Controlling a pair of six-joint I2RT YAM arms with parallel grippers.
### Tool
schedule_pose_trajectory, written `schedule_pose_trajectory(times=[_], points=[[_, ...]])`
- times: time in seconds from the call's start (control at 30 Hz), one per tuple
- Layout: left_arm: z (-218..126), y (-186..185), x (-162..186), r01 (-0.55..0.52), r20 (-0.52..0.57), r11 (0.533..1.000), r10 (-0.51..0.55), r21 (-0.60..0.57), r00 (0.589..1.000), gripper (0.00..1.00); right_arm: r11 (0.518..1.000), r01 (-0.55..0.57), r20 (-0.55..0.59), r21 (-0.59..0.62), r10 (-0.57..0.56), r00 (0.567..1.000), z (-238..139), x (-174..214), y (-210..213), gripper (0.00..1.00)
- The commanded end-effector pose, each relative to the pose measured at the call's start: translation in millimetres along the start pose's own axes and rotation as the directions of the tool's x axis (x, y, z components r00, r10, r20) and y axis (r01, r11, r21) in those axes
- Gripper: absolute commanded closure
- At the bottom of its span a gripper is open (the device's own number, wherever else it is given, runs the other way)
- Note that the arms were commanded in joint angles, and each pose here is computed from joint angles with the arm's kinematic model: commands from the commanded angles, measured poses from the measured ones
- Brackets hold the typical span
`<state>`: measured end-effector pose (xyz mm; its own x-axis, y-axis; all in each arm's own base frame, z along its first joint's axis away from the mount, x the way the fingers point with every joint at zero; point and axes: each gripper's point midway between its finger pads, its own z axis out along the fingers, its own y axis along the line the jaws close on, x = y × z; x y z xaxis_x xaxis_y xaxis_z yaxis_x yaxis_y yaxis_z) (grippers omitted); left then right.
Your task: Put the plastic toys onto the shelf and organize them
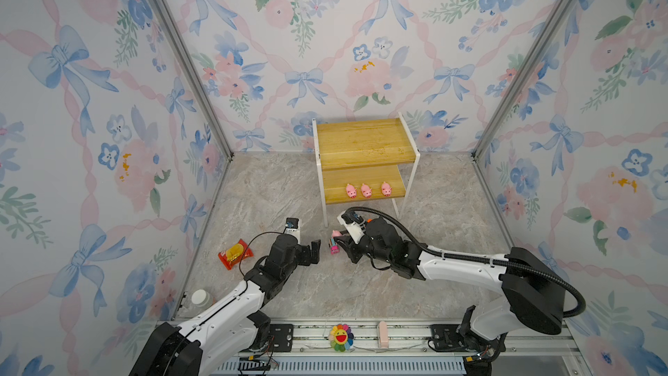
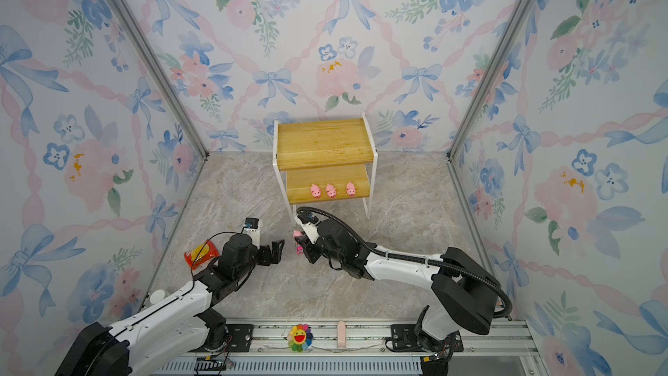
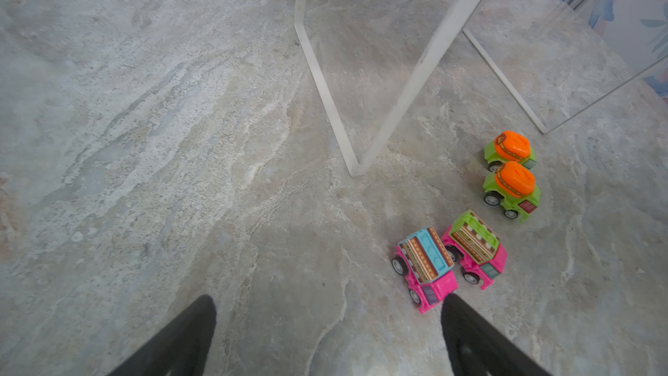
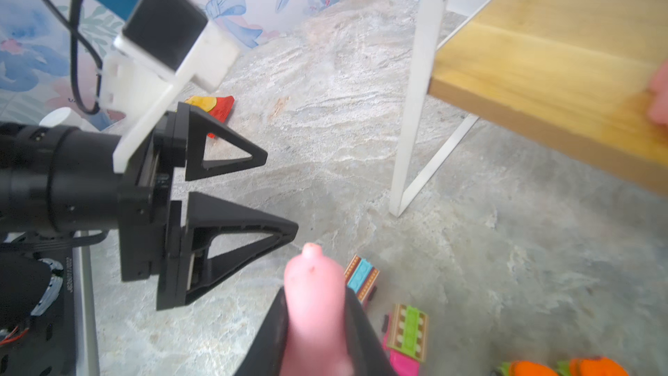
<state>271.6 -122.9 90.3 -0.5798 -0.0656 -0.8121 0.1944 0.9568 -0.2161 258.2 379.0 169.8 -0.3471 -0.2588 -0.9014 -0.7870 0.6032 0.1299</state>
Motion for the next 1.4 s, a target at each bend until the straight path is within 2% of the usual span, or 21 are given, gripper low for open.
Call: schedule_pose_trajectory(times=[0.0,0.27,0.57,0.7,0.97,1.37], points=[[0,2,6,0.009,-0.012,1.0,-0.008,0.003,1.0,0.02,0.998,0.007,0.072,0.068,-0.012,0.997,-2,-37,-18,0.75],[0,2,5,0.009,-0.01,1.0,-0.009,0.004,1.0,0.02,0.972,-0.058,0.192,0.227,0.013,0.981,1,-80,-46,0.74],[1,2,6,0.007,-0.011,1.0,-0.007,0.007,1.0,0.02,0.919,-0.149,0.266,0.364,0.05,0.963,8,-84,-62,0.73],[1,2,5,0.007,-0.009,1.0,-0.007,0.005,1.0,0.02,0.916,-0.172,0.297,0.361,0.062,0.953,10,-92,-62,0.73],[0,3,5,0.008,-0.009,1.0,-0.008,0.004,1.0,0.02,0.901,-0.212,0.284,0.378,0.105,0.953,27,-87,-68,0.71],[-1,3,5,0.011,-0.002,1.0,-0.011,0.002,1.0,0.02,0.895,-0.221,0.292,0.388,0.108,0.95,42,-89,-68,0.71]])
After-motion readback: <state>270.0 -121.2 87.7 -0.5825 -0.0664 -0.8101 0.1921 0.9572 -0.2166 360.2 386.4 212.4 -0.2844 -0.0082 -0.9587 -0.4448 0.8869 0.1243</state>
